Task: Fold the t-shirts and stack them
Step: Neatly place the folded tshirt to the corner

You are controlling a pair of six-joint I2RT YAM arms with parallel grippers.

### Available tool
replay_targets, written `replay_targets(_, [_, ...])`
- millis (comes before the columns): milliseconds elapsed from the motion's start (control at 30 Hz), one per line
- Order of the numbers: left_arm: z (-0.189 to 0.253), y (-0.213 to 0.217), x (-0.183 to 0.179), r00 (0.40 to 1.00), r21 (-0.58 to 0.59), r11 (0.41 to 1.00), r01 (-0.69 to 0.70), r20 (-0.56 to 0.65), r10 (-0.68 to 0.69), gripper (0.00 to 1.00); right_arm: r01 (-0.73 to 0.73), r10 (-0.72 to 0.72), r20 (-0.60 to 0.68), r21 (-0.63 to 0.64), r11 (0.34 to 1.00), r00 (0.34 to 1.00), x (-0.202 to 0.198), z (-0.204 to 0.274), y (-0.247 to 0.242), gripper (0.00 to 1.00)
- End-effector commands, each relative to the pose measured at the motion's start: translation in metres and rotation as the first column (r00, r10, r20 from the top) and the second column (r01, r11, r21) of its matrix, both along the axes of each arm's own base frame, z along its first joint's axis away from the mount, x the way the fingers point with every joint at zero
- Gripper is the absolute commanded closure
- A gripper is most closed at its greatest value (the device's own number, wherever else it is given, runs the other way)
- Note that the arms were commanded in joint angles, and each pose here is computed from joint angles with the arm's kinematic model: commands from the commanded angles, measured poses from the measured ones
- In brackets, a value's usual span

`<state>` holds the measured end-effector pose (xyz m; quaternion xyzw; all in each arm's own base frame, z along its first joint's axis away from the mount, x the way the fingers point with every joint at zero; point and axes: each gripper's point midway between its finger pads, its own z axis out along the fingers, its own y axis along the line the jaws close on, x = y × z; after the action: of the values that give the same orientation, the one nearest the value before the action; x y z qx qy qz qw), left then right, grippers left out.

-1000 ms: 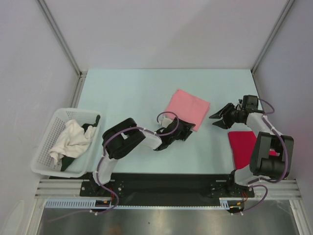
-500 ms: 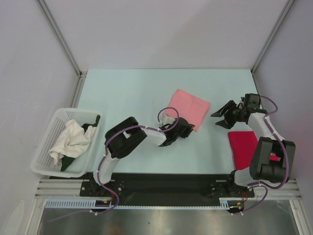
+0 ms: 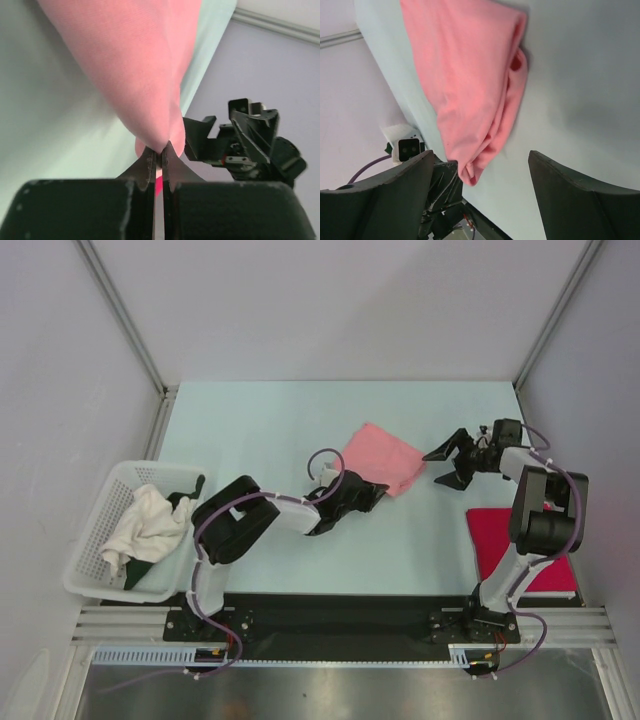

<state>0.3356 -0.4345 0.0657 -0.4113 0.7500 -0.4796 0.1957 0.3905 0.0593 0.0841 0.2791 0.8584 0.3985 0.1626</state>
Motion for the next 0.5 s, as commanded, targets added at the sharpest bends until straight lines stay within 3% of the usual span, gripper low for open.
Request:
replay_targets(0, [0.047,0.001,0.002,0.998,-0.098,0.995,0.024,0.066,-0.017,1.0,-0.032,0.028,0.081,0.043,0.999,0.996,0.021,0.013,0.003,0.17])
replay_targets(133, [0.057,0.001,0.005,0.997,-0.118,0.992,0.034,0.079,-0.025,1.0,-0.018,0.013,0.053,0.094,0.995,0.998,0.023,-0.001,0.013,0.07])
replay_targets(333, [0.068,0.002,0.0,0.994,-0.128,0.99,0.056,0.096,-0.043,1.0,0.02,-0.035,0.069,0.2,0.98,0.997,0.025,-0.01,0.029,0.1])
replay_targets(467, [0.07,0.009,-0.003,0.995,-0.135,0.99,0.05,0.092,-0.037,1.0,0.055,-0.05,-0.03,0.199,0.978,0.998,0.019,-0.026,0.036,0.14])
